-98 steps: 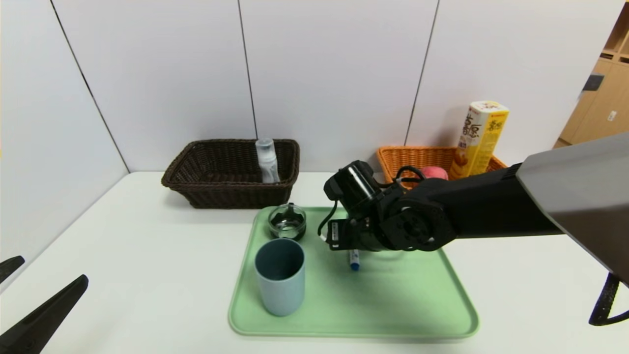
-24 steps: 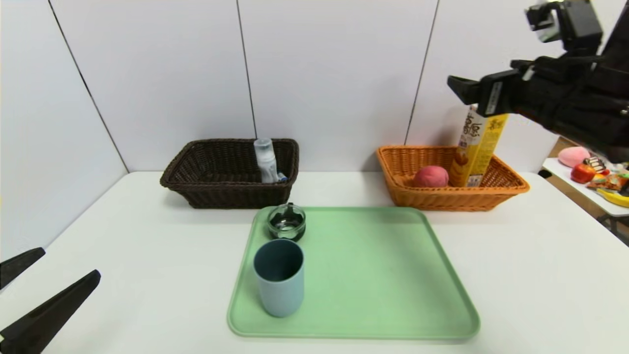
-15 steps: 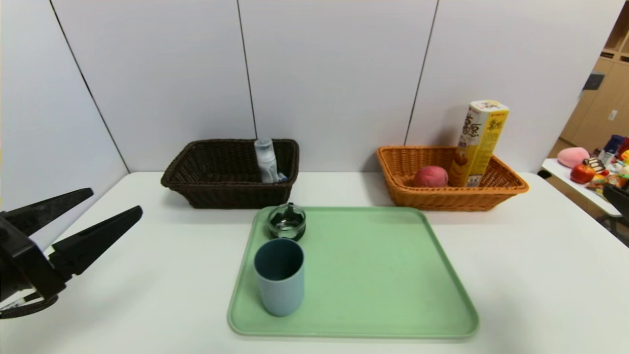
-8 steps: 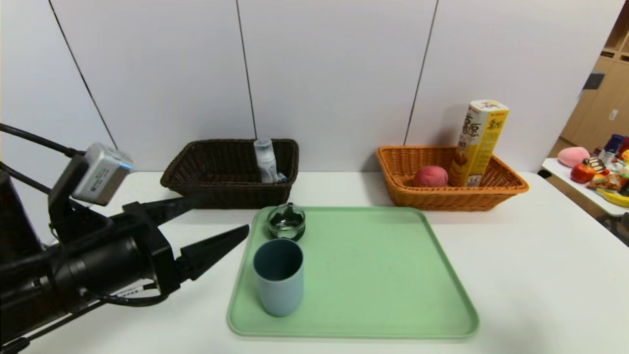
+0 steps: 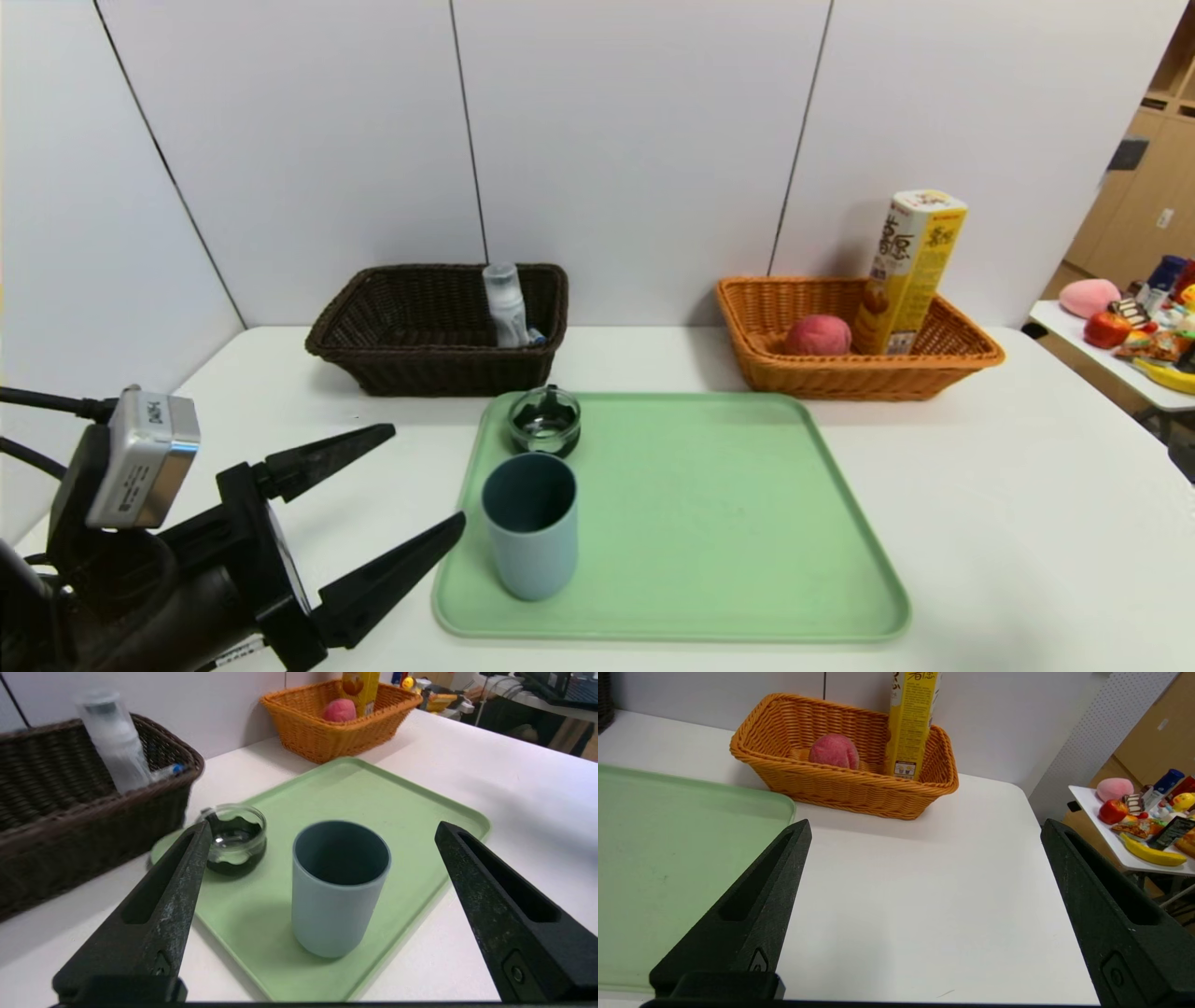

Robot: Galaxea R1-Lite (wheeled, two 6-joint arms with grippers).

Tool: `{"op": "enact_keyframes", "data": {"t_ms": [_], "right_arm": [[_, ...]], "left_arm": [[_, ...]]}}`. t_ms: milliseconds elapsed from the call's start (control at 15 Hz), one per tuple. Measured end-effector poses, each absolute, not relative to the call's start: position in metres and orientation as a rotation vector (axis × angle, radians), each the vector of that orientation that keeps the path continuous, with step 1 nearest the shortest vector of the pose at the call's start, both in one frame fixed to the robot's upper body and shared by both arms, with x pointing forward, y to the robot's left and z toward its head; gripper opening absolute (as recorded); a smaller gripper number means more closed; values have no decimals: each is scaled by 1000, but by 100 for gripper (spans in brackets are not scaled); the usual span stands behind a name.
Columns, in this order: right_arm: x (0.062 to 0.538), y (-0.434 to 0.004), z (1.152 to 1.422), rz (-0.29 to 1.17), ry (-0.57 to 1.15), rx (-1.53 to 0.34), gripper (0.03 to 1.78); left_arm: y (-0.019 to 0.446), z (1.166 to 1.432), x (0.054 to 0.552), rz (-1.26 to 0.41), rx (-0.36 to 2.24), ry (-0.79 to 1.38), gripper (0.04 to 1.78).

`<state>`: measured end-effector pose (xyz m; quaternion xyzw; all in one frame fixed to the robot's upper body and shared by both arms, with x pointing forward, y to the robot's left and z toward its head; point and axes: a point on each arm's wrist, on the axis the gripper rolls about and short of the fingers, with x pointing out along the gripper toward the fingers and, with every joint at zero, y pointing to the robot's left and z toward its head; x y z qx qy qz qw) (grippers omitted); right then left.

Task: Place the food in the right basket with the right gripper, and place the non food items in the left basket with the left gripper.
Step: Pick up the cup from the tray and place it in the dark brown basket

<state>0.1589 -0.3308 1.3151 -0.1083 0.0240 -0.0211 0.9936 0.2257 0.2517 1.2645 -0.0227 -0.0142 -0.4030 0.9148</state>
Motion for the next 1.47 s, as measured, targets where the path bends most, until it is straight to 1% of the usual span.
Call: {"op": "enact_keyframes", "data": {"t_ms": [200, 600, 1000, 1200, 1400, 1467], "right_arm": [[160, -330, 1315, -33, 53, -217, 169], [162, -330, 1313, -28, 67, -218, 169], [163, -329, 1316, -11, 59, -202, 169], [163, -329, 1316, -10, 58, -202, 169], [164, -329, 1314, -10, 66, -202, 169], [164, -329, 1314, -5, 68, -202, 169]], "left_arm": [[244, 1254, 227, -864, -37, 30, 169], [224, 1232, 247, -899, -22, 140, 169], [197, 1196, 279, -912, 11, 190, 169], [187, 1185, 293, -912, 25, 211, 169], [185, 1179, 296, -904, 28, 230, 169], [185, 1179, 296, -893, 29, 230, 160]]}}
